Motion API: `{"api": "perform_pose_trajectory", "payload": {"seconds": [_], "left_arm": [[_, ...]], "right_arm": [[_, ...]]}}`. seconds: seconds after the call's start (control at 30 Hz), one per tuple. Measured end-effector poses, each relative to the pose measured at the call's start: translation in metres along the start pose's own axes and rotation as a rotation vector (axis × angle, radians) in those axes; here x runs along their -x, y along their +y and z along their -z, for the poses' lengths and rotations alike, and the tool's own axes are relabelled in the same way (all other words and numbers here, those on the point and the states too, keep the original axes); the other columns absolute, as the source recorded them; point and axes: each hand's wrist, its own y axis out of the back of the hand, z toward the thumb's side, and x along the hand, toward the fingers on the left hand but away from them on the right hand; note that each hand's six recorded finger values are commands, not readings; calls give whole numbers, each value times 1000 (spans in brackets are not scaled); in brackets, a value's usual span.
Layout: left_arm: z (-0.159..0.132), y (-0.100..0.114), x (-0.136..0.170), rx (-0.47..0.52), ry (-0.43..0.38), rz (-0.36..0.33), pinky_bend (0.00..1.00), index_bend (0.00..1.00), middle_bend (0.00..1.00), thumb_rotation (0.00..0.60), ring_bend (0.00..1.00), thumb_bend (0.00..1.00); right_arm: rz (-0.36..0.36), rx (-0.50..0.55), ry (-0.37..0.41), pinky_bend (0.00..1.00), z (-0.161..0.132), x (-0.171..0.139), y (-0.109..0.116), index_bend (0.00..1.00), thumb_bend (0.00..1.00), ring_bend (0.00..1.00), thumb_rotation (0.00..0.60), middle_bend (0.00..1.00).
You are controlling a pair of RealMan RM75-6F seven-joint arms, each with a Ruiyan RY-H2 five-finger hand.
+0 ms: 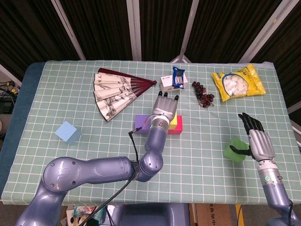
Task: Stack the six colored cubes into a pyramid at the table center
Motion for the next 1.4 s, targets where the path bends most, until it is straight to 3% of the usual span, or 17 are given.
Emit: {"api": "perform_pose_trajectory", "payload": {"seconds": [1.4], "left_arm": [[-2,1,-1,13,-17,-23,3,0,404,600,69,317]], "right_arm": [[-11,0,-2,0,1,0,-2,0,206,0,600,20]]}}
